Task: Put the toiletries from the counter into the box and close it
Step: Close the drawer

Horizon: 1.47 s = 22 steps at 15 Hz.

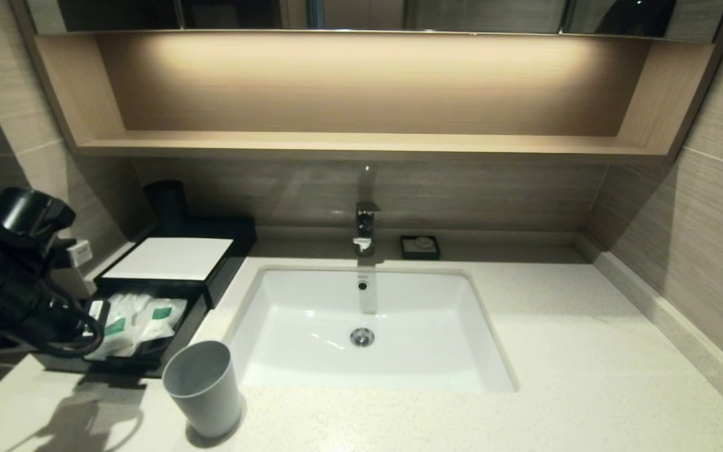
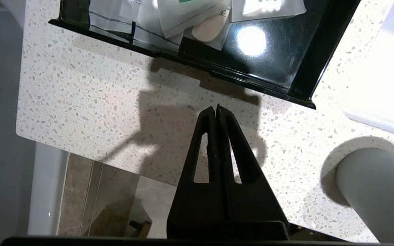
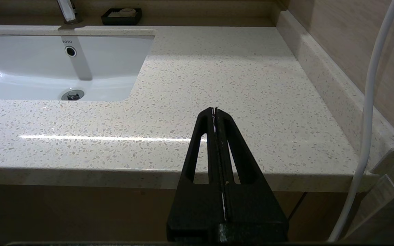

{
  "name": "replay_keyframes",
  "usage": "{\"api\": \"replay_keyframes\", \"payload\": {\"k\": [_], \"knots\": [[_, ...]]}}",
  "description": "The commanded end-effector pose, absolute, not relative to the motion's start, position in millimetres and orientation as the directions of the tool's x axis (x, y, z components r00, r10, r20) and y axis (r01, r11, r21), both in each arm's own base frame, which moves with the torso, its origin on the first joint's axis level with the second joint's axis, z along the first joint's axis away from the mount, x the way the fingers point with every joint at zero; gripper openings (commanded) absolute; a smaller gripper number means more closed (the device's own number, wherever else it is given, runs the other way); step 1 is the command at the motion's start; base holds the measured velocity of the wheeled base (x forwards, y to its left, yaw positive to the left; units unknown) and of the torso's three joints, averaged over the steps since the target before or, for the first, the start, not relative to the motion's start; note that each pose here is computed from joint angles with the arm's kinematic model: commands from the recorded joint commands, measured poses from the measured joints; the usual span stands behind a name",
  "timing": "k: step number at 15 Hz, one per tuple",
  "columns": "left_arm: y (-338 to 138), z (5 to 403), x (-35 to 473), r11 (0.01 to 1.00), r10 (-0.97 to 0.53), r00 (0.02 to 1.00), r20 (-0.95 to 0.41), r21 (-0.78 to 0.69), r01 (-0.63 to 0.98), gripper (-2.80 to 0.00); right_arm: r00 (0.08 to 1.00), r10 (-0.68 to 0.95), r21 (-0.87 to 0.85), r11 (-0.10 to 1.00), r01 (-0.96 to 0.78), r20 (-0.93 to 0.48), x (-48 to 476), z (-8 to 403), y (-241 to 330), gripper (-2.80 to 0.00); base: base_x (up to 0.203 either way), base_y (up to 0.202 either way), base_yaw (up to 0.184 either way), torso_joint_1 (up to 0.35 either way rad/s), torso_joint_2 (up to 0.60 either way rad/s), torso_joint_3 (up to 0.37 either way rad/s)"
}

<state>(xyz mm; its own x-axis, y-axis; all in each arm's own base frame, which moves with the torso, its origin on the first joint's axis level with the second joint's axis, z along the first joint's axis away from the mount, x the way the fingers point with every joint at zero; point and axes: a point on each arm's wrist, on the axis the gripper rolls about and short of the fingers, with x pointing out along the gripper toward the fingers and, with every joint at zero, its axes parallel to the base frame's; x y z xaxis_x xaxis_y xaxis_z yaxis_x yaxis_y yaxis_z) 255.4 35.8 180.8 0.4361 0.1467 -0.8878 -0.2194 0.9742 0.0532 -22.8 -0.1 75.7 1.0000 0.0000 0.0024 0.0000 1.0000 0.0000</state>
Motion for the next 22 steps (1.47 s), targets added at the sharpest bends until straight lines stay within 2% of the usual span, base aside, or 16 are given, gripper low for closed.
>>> {"api": "replay_keyframes", "payload": {"k": [1, 22], "knots": [[34.4, 178.6, 247.2, 0.975, 0.142, 0.425, -0.894, 0.052, -0.217, -2.8, 1.0, 0.0, 0.0, 1.0, 0.0, 0.003, -22.8, 75.3, -0.1, -2.8, 0.0, 0.0, 0.0, 0.0, 0.0, 0.0], [35.4, 143.8, 251.8, 0.976, 0.126, 0.296, -0.947, 0.064, -0.209, -2.8, 1.0, 0.0, 0.0, 1.0, 0.0, 0.002, -22.7, 75.5, -0.1, -2.8, 0.0, 0.0, 0.0, 0.0, 0.0, 0.0]]}}
